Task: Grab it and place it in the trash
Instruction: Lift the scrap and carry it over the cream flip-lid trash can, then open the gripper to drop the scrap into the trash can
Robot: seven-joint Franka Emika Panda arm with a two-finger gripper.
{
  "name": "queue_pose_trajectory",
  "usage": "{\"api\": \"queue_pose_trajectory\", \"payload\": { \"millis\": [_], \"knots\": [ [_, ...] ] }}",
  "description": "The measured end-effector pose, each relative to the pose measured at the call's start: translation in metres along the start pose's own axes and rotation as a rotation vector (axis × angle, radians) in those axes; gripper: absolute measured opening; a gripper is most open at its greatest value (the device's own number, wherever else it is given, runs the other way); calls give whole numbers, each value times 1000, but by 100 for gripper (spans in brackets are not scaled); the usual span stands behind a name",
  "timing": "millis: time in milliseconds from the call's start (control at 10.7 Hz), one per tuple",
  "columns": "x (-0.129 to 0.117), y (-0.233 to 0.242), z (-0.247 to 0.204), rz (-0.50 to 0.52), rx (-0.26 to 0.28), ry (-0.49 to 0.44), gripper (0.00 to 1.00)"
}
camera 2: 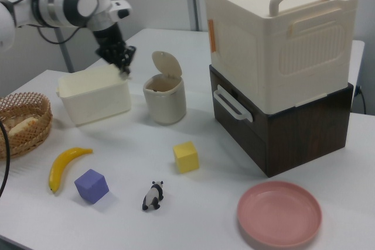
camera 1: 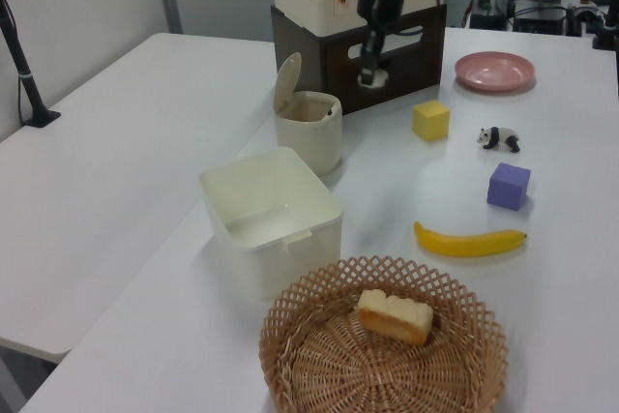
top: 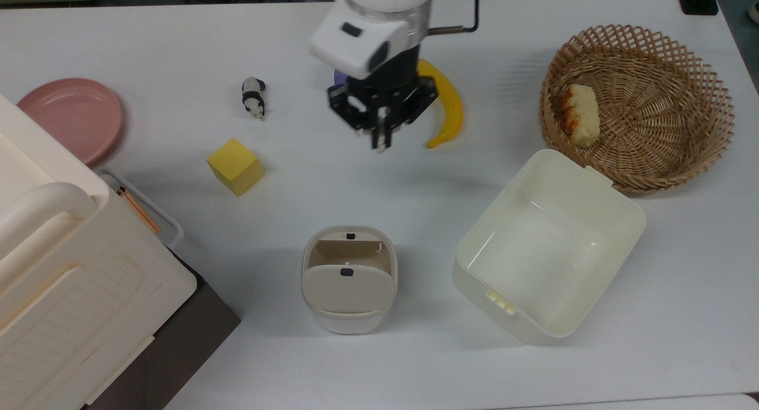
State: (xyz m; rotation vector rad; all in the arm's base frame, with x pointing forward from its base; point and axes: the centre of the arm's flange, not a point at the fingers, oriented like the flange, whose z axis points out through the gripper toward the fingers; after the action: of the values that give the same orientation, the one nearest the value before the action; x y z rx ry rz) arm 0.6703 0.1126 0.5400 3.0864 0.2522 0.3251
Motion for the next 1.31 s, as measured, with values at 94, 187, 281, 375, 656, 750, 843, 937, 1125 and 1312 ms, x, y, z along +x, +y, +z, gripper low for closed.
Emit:
{"api": "queue_pose_trajectory", "payload": {
  "millis": [94,187,281,375,656,750,843,937,1125,1312],
  "knots": [
    [7,20,1,45,-10,57,14],
    [14,38,4,76,-20,110,14],
    [21,49,7,112,-29,169,14],
    [28,55,11,150,-34,229,14],
    [40,56,33,222,-37,313,17],
    [42,56,42,231,-38,321,18],
    [43,55,51,236,-40,316,26],
    [44,55,56,244,-41,323,40],
    [47,55,57,286,-34,349,69],
    [47,55,56,317,-28,352,99]
  ]
}}
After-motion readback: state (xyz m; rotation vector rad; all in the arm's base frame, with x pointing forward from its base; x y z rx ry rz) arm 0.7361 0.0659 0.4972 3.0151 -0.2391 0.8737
